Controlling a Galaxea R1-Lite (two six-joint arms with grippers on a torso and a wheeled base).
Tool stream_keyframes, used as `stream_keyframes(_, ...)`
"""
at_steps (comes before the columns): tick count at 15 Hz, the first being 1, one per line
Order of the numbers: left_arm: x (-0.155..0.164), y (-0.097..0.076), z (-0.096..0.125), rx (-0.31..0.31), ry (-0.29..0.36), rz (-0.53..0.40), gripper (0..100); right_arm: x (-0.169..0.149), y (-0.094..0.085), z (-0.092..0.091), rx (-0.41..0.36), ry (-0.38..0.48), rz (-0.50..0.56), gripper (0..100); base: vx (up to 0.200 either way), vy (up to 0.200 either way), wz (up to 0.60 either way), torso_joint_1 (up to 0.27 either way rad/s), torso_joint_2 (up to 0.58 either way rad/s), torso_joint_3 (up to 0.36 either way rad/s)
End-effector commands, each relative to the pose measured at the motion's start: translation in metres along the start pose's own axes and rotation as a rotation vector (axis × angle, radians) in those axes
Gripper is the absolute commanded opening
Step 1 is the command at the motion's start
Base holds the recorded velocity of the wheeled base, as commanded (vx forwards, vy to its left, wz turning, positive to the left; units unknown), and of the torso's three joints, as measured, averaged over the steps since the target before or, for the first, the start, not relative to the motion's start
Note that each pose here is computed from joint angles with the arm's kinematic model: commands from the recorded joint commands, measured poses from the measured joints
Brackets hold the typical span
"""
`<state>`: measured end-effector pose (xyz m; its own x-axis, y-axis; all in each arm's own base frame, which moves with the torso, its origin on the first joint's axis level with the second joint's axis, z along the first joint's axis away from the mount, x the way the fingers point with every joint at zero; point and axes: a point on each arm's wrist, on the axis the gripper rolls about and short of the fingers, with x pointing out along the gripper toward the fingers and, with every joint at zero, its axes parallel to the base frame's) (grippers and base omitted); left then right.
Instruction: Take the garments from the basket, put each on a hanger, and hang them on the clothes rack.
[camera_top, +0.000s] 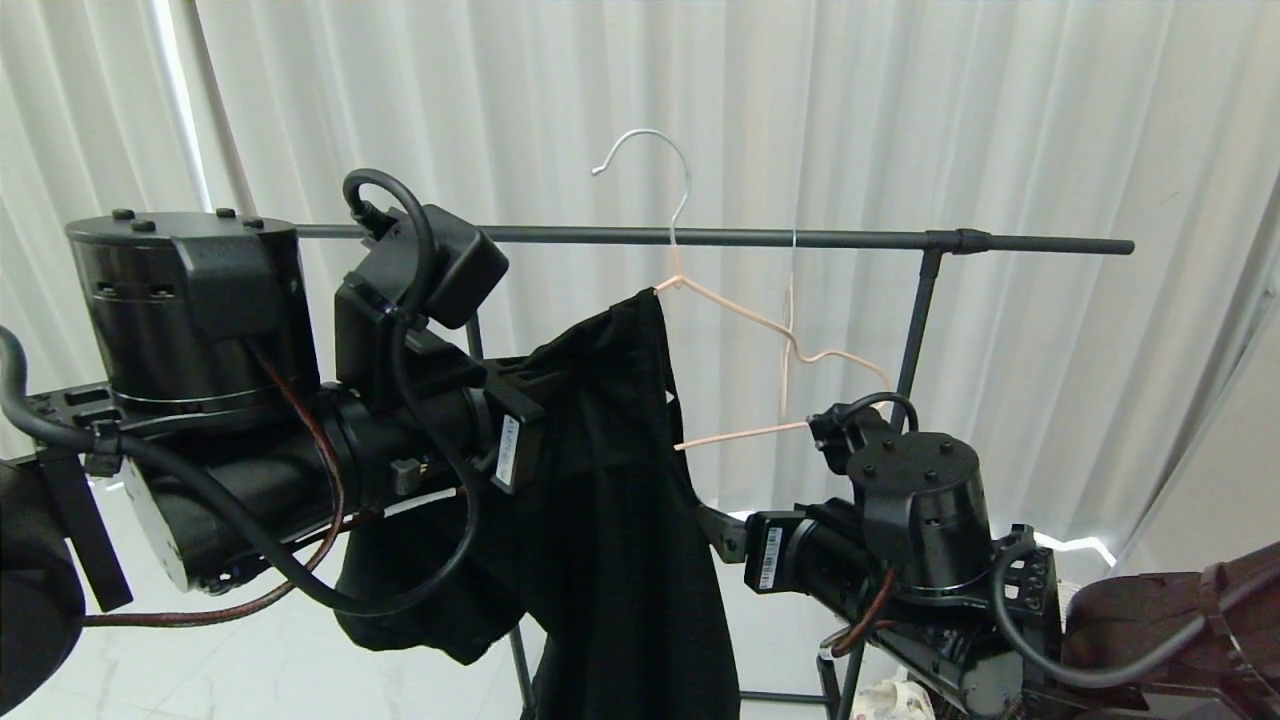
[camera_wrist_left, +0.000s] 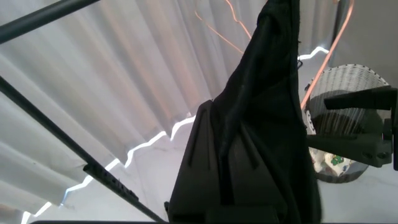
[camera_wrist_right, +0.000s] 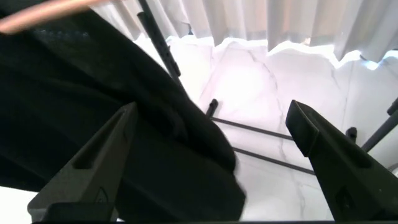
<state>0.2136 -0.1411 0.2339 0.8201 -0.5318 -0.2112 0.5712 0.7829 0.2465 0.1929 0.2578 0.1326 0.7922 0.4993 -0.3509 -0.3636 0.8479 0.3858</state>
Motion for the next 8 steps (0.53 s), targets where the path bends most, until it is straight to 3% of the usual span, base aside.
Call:
stream_keyframes(1, -0.0002, 0.0001, 0.0002, 0.0, -0.001, 0.001, 0, 0.0006, -0.0012, -0.0017, -0.003, 0.005, -0.006, 100, 0.0, 0.0, 0.0, 0.0, 0.0, 0.0)
stream_keyframes(8, -0.0039, -0.0066, 0.0055, 0.006, -0.025, -0.024, 0, 0.0078, -0.0012, -0.0063, -0.014, 0.011, -0.026, 100, 0.0, 0.0, 0.0, 0.0, 0.0, 0.0)
